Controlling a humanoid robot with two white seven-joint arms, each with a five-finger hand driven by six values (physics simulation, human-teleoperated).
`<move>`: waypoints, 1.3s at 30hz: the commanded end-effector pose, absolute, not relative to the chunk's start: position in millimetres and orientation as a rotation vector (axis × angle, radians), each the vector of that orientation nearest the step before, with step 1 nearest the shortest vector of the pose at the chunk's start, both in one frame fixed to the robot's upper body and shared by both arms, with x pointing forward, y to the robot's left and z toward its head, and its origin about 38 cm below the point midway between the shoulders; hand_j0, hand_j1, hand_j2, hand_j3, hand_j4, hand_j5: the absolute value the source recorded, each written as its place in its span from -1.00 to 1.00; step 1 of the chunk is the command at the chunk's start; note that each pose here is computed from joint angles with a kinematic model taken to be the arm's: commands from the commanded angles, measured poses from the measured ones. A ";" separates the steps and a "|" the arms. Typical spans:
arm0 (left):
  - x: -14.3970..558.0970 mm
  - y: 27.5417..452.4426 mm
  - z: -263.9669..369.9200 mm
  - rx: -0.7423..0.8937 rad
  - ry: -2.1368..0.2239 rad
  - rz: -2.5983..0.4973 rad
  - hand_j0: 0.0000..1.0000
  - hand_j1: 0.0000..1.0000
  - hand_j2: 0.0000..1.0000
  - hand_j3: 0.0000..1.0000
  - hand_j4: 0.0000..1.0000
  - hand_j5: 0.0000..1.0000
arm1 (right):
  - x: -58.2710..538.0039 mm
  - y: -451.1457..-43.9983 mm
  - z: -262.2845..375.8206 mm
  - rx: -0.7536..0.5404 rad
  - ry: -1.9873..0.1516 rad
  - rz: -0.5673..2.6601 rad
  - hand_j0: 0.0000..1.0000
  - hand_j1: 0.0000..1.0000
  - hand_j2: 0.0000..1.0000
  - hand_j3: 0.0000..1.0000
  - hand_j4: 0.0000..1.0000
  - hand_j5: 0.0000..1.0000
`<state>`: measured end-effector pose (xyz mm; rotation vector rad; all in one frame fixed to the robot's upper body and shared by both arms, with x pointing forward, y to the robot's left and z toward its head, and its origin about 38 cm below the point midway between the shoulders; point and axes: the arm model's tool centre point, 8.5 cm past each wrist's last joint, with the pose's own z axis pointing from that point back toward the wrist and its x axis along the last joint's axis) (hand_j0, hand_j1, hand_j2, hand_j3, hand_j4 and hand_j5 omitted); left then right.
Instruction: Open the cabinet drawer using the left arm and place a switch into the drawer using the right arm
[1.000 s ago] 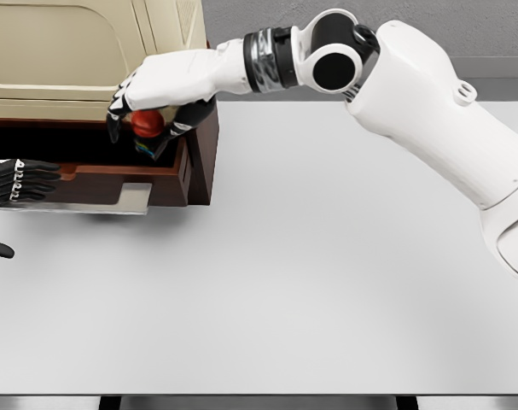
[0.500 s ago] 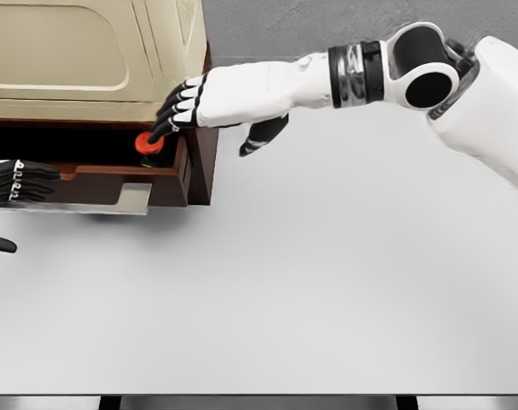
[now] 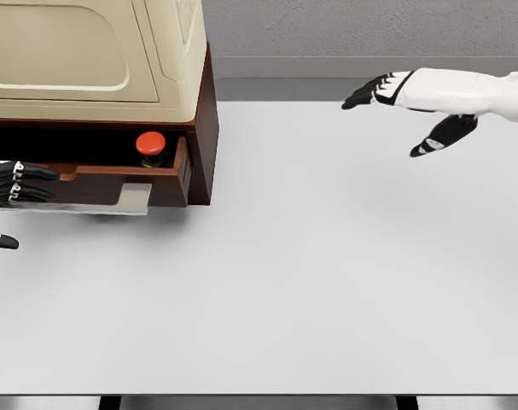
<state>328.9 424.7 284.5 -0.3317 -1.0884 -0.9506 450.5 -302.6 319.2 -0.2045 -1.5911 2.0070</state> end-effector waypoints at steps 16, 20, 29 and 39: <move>326.9 433.2 282.2 -0.237 -1.024 -1.023 0.82 0.82 0.82 0.82 0.82 0.82 | 450.1 -303.8 316.3 -0.198 -1.588 1.998 1.00 1.00 1.00 1.00 1.00 1.00; 327.9 433.4 284.7 -0.232 -1.027 -1.023 0.83 0.83 0.83 0.83 0.83 0.83 | 450.0 -302.8 316.3 -0.196 -1.590 1.999 1.00 1.00 1.00 1.00 1.00 1.00; 332.4 433.6 298.8 -0.209 -1.053 -1.024 0.83 0.83 0.83 0.83 0.83 0.83 | 450.1 -302.1 316.1 -0.195 -1.591 1.999 1.00 1.00 1.00 1.00 1.00 1.00; 336.1 433.7 317.7 -0.198 -1.101 -1.015 0.83 0.83 0.83 0.83 0.83 0.83 | 451.0 -300.1 319.3 -0.199 -1.611 1.992 1.00 1.00 1.00 1.00 1.00 1.00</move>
